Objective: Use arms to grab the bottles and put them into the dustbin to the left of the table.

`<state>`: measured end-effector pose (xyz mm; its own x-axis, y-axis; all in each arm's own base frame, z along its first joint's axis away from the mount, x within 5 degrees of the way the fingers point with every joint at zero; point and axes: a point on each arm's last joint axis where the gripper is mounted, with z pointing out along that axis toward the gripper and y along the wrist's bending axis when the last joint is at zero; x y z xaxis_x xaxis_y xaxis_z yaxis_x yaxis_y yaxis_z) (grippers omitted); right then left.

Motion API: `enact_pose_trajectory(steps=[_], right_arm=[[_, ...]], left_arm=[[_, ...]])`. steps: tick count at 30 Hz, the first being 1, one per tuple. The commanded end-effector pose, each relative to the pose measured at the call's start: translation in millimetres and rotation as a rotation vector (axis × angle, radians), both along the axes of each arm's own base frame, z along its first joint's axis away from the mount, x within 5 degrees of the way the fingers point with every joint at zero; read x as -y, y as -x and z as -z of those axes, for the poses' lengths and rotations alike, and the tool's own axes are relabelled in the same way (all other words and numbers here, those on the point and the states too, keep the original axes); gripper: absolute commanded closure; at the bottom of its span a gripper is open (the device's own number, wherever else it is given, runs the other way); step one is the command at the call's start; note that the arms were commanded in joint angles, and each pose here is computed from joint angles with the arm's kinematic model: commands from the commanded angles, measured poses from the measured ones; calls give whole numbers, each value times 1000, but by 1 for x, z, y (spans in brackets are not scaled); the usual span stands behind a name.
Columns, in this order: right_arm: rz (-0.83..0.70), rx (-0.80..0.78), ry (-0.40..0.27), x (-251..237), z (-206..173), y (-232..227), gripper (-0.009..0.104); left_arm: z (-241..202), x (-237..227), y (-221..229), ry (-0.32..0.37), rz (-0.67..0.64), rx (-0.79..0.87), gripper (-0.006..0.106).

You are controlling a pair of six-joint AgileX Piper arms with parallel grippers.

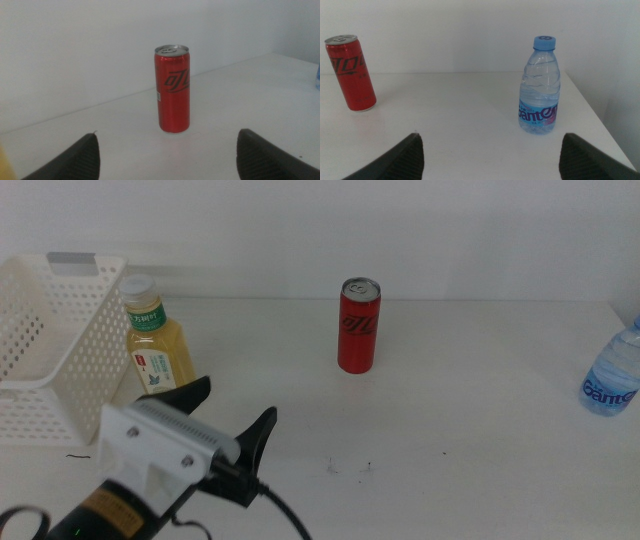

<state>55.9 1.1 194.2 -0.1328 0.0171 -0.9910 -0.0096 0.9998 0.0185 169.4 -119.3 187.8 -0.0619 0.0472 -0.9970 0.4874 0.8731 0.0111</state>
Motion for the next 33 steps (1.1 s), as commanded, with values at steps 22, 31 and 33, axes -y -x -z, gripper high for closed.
enact_pose_trajectory(steps=[22, 31, 33], right_arm=[[0, 11, 13, 0, 0, 0, 3], [0, 11, 13, 0, 0, 0, 3], [0, 11, 13, 0, 0, 0, 3]], left_arm=[[25, 62, -130, 48, 139, -26, 7], [48, 84, -168, 80, 153, -39, 7], [54, 88, -173, 91, 155, -51, 7]])
